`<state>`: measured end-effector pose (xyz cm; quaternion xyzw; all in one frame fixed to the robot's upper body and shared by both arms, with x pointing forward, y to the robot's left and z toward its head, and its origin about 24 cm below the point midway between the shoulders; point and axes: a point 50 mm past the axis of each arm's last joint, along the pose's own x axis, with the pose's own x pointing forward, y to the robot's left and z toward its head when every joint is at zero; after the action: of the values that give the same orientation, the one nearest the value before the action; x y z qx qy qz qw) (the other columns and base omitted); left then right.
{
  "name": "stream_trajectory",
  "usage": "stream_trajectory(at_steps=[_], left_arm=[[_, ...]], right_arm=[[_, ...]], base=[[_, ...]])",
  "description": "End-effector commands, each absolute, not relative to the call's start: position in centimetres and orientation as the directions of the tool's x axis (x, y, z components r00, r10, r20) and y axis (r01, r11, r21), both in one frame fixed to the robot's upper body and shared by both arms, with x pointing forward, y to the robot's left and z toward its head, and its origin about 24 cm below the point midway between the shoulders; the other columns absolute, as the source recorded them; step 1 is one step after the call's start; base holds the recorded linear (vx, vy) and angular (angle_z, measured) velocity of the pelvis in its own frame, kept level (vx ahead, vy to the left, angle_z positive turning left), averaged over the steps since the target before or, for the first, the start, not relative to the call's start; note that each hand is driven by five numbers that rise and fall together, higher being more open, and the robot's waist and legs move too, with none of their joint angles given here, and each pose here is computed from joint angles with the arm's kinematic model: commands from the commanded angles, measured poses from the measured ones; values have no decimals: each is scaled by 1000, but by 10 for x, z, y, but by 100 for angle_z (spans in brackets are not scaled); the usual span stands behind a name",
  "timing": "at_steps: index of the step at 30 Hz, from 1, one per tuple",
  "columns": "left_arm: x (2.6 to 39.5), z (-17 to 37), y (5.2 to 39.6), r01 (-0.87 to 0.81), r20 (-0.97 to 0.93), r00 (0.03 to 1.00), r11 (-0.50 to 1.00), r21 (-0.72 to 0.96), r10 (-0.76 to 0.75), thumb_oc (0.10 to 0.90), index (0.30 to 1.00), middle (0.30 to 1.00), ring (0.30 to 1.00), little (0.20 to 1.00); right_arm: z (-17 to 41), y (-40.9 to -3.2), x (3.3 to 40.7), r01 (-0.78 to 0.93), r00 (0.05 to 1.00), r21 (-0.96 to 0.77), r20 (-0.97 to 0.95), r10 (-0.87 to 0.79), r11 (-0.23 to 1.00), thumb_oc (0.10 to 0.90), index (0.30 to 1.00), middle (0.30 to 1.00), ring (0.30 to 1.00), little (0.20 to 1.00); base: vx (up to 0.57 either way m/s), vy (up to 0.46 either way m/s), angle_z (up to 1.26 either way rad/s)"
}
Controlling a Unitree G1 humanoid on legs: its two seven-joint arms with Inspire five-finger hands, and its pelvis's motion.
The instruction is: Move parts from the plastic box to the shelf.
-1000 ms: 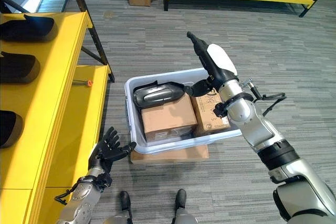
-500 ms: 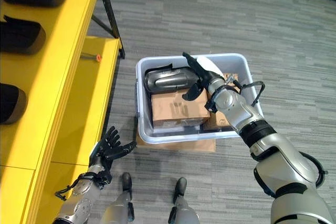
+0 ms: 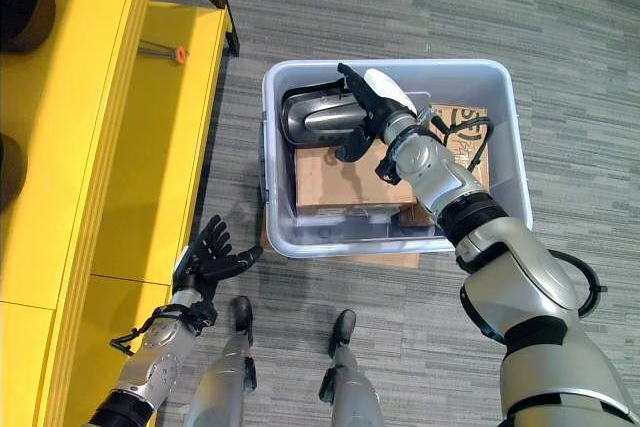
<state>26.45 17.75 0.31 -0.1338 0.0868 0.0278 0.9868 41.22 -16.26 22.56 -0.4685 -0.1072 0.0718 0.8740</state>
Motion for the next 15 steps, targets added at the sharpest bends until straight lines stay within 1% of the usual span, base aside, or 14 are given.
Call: stream_trajectory(at_steps=[1, 4, 15], left_arm=[[270, 38, 180, -22, 4, 1000, 958, -285, 24, 900, 1000, 1000, 1000, 1000], [271, 40, 179, -21, 10, 1000, 958, -285, 25, 900, 1000, 1000, 1000, 1000], [275, 44, 183, -39, 28, 998, 958, -285, 48, 900, 1000, 1000, 1000, 1000]], right_arm=[[319, -144, 409, 208, 887, -832, 382, 258, 515, 900, 1000, 1000, 1000, 1000], [318, -141, 409, 210, 888, -843, 376, 264, 495, 900, 1000, 1000, 1000, 1000], [313, -137, 412, 188, 896, -853, 352, 271, 487, 900, 1000, 1000, 1000, 1000]], base=[[-19, 4, 6], [-24, 11, 10], [3, 1, 2]])
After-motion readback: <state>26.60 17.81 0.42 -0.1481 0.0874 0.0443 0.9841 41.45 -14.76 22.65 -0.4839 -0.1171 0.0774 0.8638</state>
